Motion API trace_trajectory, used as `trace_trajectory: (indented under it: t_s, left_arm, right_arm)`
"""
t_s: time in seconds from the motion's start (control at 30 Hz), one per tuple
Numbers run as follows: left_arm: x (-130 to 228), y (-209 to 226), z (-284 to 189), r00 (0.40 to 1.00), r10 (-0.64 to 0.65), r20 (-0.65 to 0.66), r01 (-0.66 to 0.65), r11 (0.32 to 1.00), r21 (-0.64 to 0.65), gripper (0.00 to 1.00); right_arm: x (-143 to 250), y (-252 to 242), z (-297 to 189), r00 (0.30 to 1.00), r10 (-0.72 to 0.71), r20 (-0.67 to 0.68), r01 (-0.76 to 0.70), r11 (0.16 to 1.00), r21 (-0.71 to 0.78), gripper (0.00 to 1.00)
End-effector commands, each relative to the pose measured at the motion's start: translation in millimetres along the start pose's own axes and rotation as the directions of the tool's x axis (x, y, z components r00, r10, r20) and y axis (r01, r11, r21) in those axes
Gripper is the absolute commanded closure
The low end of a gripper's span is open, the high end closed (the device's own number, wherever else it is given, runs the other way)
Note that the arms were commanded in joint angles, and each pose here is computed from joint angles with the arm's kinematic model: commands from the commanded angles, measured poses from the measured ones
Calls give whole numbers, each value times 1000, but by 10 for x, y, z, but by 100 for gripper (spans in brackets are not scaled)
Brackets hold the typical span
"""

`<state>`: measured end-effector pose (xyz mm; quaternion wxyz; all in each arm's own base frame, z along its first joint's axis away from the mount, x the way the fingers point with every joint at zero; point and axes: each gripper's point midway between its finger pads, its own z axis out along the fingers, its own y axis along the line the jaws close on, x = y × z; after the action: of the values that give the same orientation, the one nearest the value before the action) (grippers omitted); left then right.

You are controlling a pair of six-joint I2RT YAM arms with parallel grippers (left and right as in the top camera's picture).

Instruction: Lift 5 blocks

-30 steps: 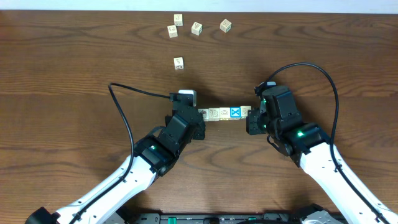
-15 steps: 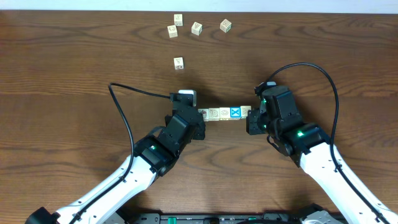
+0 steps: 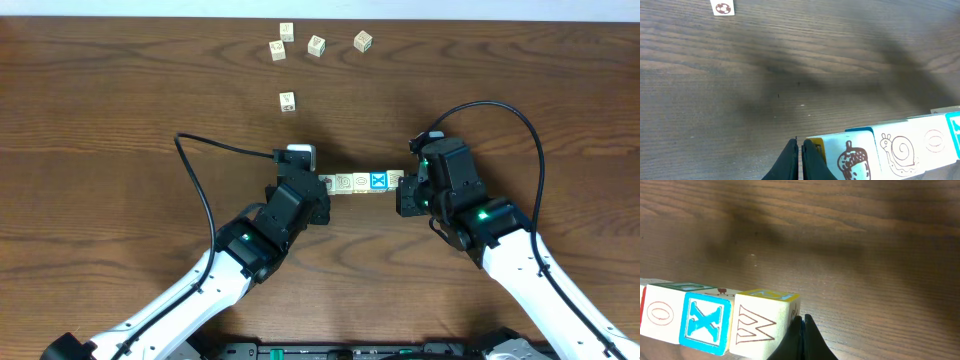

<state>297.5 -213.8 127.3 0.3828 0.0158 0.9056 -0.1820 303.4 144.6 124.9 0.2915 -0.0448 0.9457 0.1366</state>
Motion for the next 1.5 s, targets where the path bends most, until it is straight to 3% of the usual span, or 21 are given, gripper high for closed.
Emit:
trace_trajectory:
  t_s: [0.0, 1.47]
  left_arm:
    - [-182, -622, -195, 1000, 7, -4, -6, 969, 247, 93]
    - [-152, -648, -202, 1000, 7, -21, -1, 965, 263, 93]
  right_arm:
    - [21, 715, -196, 996, -87, -21, 76, 948, -308, 99]
    - [47, 736, -190, 995, -94, -25, 82, 950, -301, 99]
